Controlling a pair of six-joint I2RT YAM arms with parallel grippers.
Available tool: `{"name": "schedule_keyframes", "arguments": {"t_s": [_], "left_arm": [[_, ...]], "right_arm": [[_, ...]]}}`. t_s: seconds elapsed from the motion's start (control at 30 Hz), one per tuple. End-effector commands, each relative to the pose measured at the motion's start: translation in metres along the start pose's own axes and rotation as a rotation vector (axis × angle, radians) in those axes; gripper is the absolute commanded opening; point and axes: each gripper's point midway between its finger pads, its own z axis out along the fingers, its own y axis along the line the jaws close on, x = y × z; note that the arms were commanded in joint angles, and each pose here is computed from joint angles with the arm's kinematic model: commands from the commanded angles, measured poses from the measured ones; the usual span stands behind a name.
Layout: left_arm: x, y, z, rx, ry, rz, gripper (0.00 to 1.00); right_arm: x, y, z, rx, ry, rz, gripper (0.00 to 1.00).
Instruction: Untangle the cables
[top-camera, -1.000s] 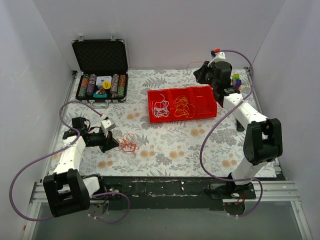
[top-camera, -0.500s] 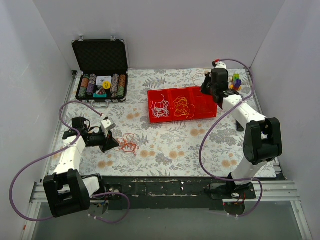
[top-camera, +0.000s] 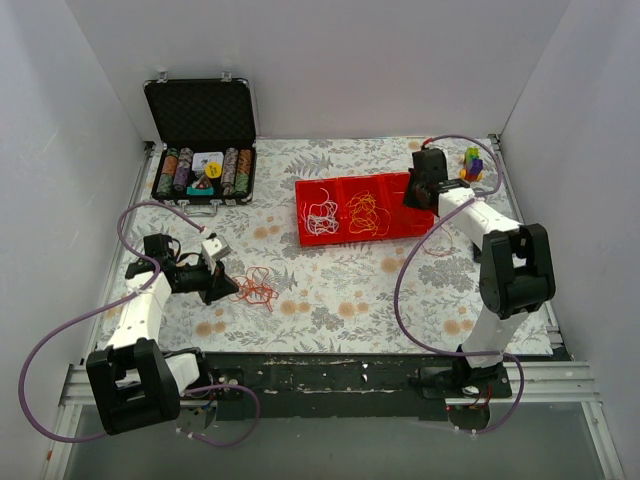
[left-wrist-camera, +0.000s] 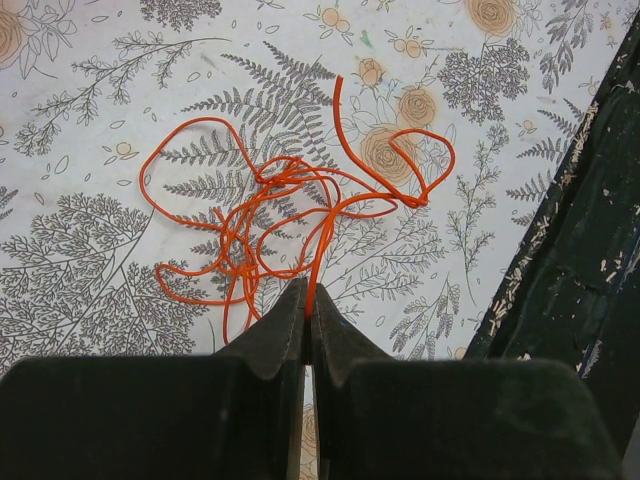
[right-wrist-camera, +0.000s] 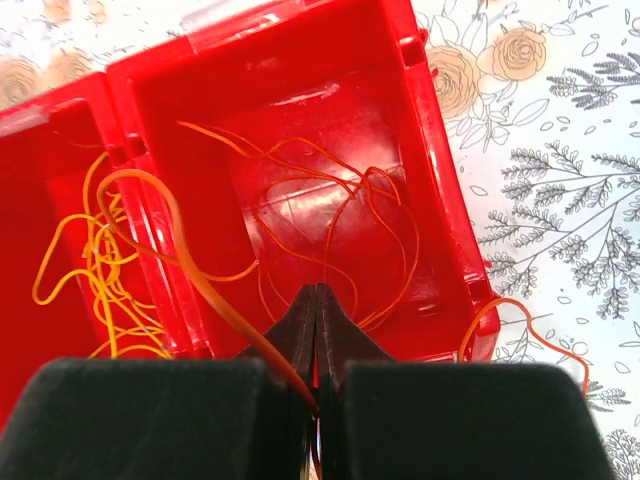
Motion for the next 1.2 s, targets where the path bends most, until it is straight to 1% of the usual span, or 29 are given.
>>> {"name": "schedule_keyframes", "arguments": {"t_s": [0.0, 0.13, 0.23, 0.27, 0.37, 0.47, 0.57, 0.67, 0.73, 0.83, 0.9, 1.0, 1.1, 1.17], "left_arm": [[-0.013, 0.001, -0.001, 0.000, -0.040, 0.039, 0.00], [-0.014, 0.001, -0.001, 0.004, -0.045, 0.034, 0.00], [-0.013, 0.001, -0.001, 0.004, -0.044, 0.033, 0.00], [-0.013, 0.001, -0.001, 0.002, -0.043, 0.036, 0.00], [-0.015, 0.001, -0.002, 0.001, -0.045, 0.040, 0.00], [-0.016, 0.000, -0.001, 0.005, -0.051, 0.044, 0.00], [-0.015, -0.001, -0.001, 0.006, -0.050, 0.041, 0.00], [-0.015, -0.001, -0.001, 0.005, -0.049, 0.040, 0.00], [-0.017, 0.000, -0.002, 0.001, -0.049, 0.043, 0.00], [-0.018, 0.001, -0.003, -0.001, -0.048, 0.045, 0.00], [-0.018, 0.001, -0.003, -0.001, -0.047, 0.043, 0.00], [-0.020, 0.002, -0.003, 0.000, -0.050, 0.041, 0.00], [-0.019, 0.001, -0.003, -0.001, -0.051, 0.044, 0.00], [-0.019, 0.002, -0.003, -0.001, -0.049, 0.046, 0.00]], "right_arm": [[-0.018, -0.002, -0.006, 0.065, -0.016, -0.006, 0.01], [-0.023, -0.004, -0.016, 0.082, -0.019, 0.004, 0.01], [-0.036, 0.000, -0.031, 0.055, -0.074, 0.018, 0.01], [-0.039, -0.001, -0.035, 0.061, -0.083, 0.025, 0.84], [-0.031, -0.007, -0.037, 0.080, -0.049, 0.000, 0.87], [-0.014, -0.014, -0.036, 0.105, 0.010, -0.024, 0.88], [-0.010, -0.010, -0.040, 0.065, 0.019, -0.035, 0.89], [-0.022, 0.003, -0.054, -0.016, -0.033, -0.044, 0.90], [-0.039, 0.008, -0.068, -0.041, -0.094, -0.048, 0.90], [-0.068, 0.004, -0.092, -0.020, -0.190, -0.054, 0.91], [-0.070, -0.008, -0.097, 0.012, -0.186, -0.059, 0.91], [-0.040, -0.039, -0.094, 0.108, -0.105, -0.067, 0.91], [-0.007, -0.047, -0.099, 0.080, -0.100, -0.031, 0.92], [0.024, -0.057, -0.098, 0.088, -0.066, 0.020, 0.86]]}}
